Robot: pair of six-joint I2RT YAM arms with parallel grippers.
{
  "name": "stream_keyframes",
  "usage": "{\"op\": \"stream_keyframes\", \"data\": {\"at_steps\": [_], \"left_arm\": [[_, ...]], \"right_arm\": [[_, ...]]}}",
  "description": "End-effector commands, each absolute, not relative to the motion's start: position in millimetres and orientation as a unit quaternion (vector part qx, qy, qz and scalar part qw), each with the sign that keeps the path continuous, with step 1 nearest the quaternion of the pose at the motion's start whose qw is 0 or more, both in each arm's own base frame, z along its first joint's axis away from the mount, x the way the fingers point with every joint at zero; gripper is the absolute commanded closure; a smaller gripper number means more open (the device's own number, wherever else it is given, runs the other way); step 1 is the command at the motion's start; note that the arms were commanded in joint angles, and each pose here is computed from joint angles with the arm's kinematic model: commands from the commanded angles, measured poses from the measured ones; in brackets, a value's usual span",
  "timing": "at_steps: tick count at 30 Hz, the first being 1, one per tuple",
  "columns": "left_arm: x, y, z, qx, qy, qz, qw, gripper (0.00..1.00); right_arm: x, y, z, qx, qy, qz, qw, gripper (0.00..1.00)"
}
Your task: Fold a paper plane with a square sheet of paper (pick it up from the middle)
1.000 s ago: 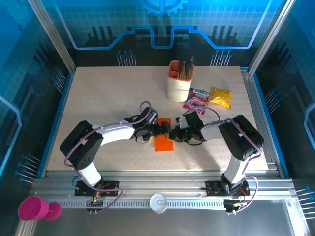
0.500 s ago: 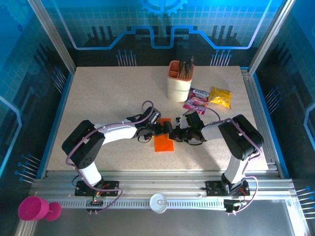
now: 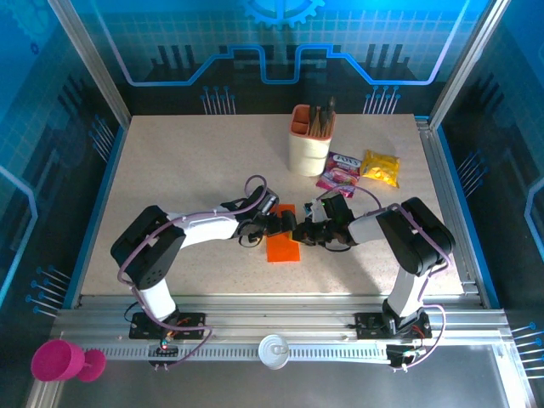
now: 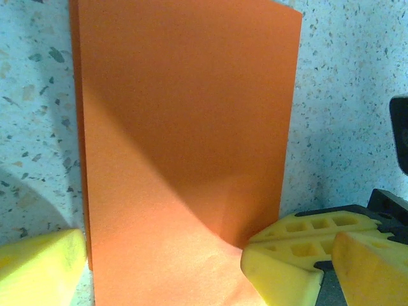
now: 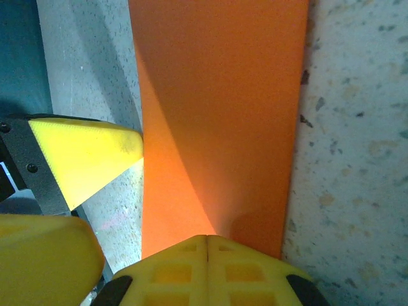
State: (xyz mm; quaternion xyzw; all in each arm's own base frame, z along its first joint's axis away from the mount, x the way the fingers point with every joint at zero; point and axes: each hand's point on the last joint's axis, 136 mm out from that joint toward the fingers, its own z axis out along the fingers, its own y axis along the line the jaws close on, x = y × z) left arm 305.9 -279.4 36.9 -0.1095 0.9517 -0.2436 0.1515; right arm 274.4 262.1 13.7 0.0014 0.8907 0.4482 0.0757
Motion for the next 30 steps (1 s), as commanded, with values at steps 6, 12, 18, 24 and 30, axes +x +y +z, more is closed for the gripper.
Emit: {"op": "stream_keyframes", "data": {"at_steps": [6, 12, 18, 24, 30], "left_arm": [[307, -298, 39, -0.099, 0.946, -0.274, 0.144, 0.00], [309, -314, 57, -0.076, 0.928, -0.330, 0.155, 0.00], [308, -320, 67, -0.074, 0.917, -0.358, 0.159, 0.00], [305, -310, 61, -0.065, 0.925, -0.336, 0.166, 0.00], [304, -293, 50, -0.060, 0.930, -0.320, 0.169, 0.03]], "right_arm": [[246, 236, -37, 0.050, 0.922, 0.385, 0.014, 1.00], [250, 237, -35, 0.047, 0.919, 0.391, 0.022, 1.00], [251, 235, -35, 0.049, 0.919, 0.392, 0.023, 1.00], [251, 233, -37, 0.052, 0.919, 0.390, 0.021, 1.00], [252, 232, -37, 0.052, 0.919, 0.390, 0.021, 1.00]]}}
